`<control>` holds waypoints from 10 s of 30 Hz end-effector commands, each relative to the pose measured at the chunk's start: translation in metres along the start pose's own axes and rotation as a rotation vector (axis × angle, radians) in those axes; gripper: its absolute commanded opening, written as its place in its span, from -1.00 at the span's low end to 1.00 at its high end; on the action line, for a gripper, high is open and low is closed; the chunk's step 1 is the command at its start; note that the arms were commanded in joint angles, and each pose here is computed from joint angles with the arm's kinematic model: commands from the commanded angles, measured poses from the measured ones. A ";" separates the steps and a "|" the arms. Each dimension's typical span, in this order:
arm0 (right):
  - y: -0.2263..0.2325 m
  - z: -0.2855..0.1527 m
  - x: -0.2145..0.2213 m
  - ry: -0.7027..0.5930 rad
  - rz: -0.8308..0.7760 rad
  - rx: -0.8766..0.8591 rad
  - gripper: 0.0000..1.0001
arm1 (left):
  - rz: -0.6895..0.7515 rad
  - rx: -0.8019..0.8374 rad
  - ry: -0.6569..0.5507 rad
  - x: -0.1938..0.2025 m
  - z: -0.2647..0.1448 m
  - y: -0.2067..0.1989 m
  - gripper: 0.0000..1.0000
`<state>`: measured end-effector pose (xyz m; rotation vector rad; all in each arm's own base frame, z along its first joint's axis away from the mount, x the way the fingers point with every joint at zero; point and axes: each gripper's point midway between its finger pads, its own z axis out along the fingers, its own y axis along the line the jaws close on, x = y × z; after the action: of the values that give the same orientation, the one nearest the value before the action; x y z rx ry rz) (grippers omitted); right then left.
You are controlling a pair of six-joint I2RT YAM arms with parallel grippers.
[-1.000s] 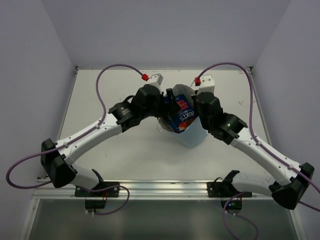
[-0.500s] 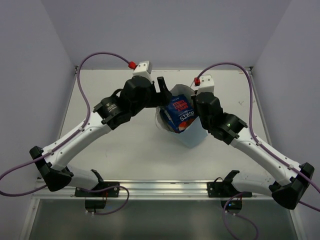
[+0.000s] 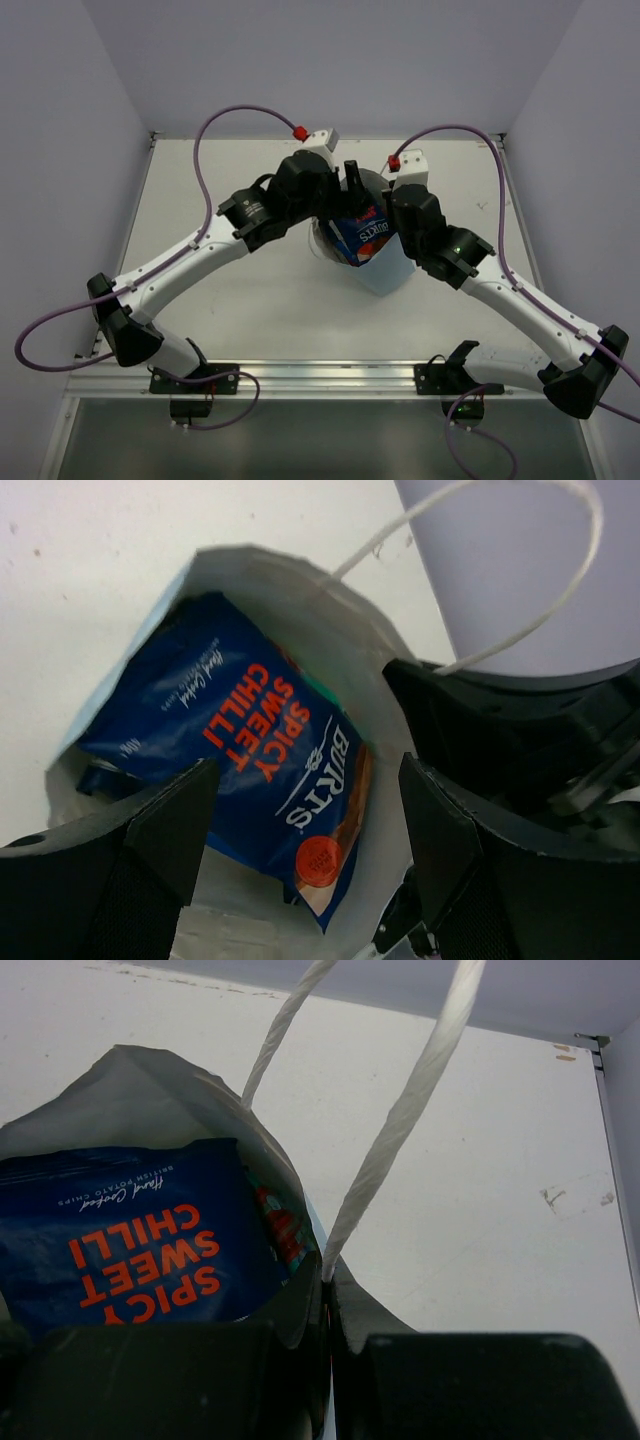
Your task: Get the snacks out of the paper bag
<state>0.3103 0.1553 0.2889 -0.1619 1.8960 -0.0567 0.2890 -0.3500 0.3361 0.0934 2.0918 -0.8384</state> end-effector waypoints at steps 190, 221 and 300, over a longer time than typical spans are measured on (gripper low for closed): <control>-0.021 -0.012 0.003 -0.265 -0.069 -0.106 -1.00 | 0.052 -0.599 0.015 0.053 -0.113 0.273 -1.00; 0.007 -0.028 -0.016 -0.318 -0.164 -0.298 -1.00 | 0.332 -0.074 -0.112 0.004 -0.087 0.129 0.83; 0.019 -0.055 0.010 -0.230 -0.139 -0.458 -1.00 | 1.309 0.477 -0.346 0.075 0.149 0.011 -0.30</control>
<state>0.2607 0.1637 0.2799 -0.5923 1.6863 0.2223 0.3397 -0.4381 0.1946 1.3561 1.1025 -0.4020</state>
